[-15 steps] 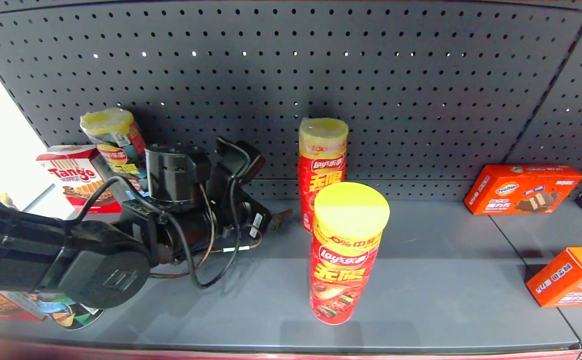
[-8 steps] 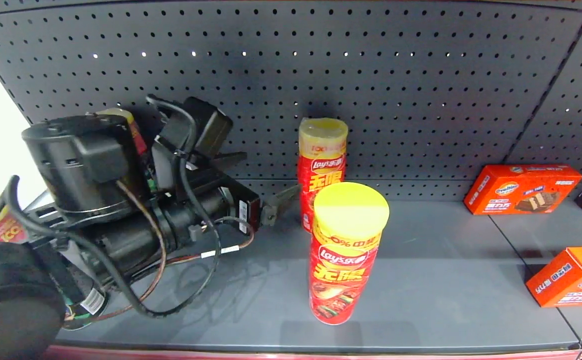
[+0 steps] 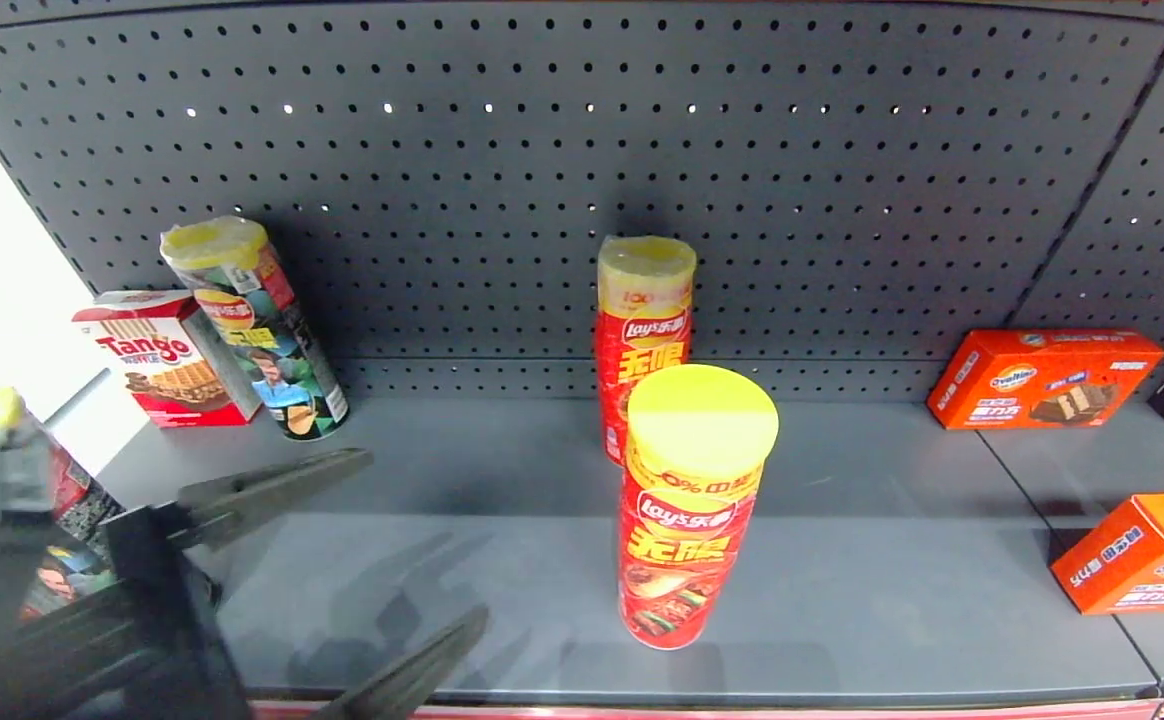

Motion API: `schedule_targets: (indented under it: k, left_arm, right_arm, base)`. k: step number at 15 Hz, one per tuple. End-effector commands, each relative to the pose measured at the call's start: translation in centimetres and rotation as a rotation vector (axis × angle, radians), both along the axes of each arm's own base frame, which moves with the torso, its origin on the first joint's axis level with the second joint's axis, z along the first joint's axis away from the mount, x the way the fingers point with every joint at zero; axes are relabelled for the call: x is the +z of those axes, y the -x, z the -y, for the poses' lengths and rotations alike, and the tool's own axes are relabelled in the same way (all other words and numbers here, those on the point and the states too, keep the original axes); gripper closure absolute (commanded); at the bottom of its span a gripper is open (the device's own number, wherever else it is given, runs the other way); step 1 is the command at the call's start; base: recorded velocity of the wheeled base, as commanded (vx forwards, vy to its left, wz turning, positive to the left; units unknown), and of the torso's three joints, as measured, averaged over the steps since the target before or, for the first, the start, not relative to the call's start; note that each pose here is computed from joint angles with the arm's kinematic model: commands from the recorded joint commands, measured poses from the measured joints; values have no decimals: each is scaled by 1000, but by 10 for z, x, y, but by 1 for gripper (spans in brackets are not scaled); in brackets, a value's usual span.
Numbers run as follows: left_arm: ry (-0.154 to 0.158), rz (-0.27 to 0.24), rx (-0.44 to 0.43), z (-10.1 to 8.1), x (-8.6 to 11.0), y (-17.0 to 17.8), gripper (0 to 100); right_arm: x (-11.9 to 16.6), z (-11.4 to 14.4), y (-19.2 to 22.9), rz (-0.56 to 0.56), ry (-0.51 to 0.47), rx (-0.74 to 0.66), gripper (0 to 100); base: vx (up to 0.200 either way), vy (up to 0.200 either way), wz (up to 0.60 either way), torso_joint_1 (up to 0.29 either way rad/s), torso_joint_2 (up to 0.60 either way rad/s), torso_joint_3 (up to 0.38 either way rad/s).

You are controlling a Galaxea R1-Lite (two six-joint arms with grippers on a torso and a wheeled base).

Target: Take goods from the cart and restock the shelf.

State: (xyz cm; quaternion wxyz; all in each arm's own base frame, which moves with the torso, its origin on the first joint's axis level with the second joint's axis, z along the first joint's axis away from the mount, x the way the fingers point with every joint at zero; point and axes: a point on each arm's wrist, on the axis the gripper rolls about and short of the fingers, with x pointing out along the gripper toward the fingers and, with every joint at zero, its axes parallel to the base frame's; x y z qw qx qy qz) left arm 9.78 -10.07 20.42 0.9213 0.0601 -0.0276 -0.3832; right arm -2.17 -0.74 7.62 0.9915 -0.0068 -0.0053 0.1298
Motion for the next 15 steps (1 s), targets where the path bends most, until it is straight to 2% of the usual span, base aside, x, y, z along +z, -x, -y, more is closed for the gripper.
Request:
schedule_targets:
  k: [1,2,3,4,7,8,10,11,12,13,15]
  left_arm:
    - [8,100,59,-61,-15,49,0]
    - [1,97,61,-65,-21,52,0]
    - [-10,98,53,-73,-38,60,0]
    - [-6,116,72,-80,-48,68,0]
    - [7,199,224,-90,-66,87,0]
    - [17,238,303,-92,-73,97,0]
    - [38,208,372,-92,-87,110,0]
    - [37,210,383,-92,-89,112,0]
    - [36,216,431,-91,-99,120,0]
    - [28,192,435,-91,-102,119,0]
    - [14,124,389,-92,-115,122,0]
  right_arm:
    - [0,0,0,-1,1,0,0]
    - [0,0,0,-1,1,0,0]
    - [0,0,0,-1,1,0,0]
    - [0,0,0,-1,1,0,0]
    - [0,0,0,-1,1,0,0]
    - [0,0,0,-1,1,0,0]
    - [0,0,0,-1,1,0,0]
    - [0,0,0,-1,1,2,0]
    - [0,0,0,-1,1,0,0]
    - [0,0,0,-1,1,0,0]
    - [0,0,0,-1,1,0,0]
  base:
    - [0,0,0,0,0,0]
    - [0,0,0,0,0,0]
    - [0,0,0,0,0,0]
    - [0,0,0,0,0,0]
    - [0,0,0,0,0,0]
    - [0,0,0,0,0,0]
    - [0,0,0,0,0,0]
    - [0,0,0,0,0,0]
    - [0,0,0,0,0,0]
    - [0,0,0,0,0,0]
    - [0,0,0,0,0,0]
